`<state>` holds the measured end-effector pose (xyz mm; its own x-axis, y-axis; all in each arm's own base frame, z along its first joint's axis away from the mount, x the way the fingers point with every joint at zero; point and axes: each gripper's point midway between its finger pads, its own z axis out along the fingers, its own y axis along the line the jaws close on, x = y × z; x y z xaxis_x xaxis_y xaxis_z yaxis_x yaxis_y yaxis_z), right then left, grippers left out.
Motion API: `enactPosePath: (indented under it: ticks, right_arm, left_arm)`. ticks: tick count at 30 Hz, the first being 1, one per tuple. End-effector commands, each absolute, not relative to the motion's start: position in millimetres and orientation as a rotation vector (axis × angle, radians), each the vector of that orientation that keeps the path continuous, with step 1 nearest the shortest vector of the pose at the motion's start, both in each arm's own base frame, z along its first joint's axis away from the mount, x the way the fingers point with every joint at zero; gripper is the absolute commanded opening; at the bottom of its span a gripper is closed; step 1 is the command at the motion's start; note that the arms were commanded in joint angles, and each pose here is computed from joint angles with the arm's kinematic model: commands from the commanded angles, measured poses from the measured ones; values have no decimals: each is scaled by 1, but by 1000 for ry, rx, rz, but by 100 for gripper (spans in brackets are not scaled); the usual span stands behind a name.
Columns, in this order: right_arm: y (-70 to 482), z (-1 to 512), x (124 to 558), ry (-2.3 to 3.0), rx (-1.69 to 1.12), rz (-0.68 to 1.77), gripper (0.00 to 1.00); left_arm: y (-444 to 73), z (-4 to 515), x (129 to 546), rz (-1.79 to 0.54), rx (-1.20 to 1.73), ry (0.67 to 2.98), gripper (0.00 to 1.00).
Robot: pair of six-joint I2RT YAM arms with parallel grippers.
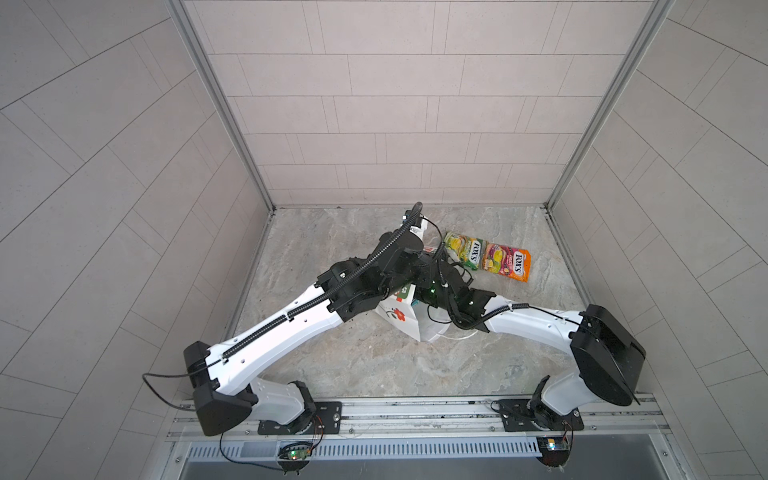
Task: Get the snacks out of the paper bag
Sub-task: 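Lower the right gripper into the bag onto the green FOXS Spring Tea packets, then close the right gripper on the top green packet's edge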
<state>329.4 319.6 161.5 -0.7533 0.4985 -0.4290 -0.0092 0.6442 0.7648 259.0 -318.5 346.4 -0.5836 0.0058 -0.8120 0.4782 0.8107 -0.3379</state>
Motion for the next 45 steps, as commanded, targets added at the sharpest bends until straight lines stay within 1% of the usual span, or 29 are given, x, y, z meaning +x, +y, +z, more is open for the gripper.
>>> enactPosePath:
  ticks: [1, 4, 8, 10, 14, 16, 17, 19, 22, 24, 32, 45]
  right_arm:
    - [311, 158, 338, 2220, 449, 988, 30]
    - [312, 154, 339, 2230, 446, 976, 32]
    - [317, 150, 343, 2243, 435, 968, 41]
    - [319, 148, 344, 2246, 434, 967, 44]
    - [327, 145, 349, 2242, 420, 987, 45]
    - [332, 147, 350, 2244, 382, 994, 39]
    - [334, 150, 350, 2240, 356, 995, 35]
    - [334, 156, 349, 2236, 291, 974, 20]
    - [330, 163, 345, 2234, 219, 937, 5]
    - [326, 165, 343, 2228, 183, 911, 0]
    - [313, 179, 330, 2211, 77, 867, 0]
    - [299, 213, 310, 2154, -26, 881, 0]
  left_arm:
    - [-323, 366, 251, -735, 375, 2052, 0]
    - [-323, 365, 251, -735, 375, 2052, 0]
    - [-322, 366, 251, -737, 375, 2048, 0]
    - [-322, 366, 250, -738, 376, 2048, 0]
    - [-318, 367, 251, -725, 368, 2042, 0]
    - [-315, 367, 251, -713, 363, 2040, 0]
    - [-313, 368, 251, -705, 359, 2036, 0]
    - [-308, 366, 252, -682, 349, 2037, 0]
    - [-301, 363, 254, -645, 334, 2037, 0]
    - [-299, 360, 255, -628, 328, 2041, 0]
    - [-286, 346, 263, -530, 275, 2060, 0]
    - [-283, 337, 268, -480, 247, 2072, 0]
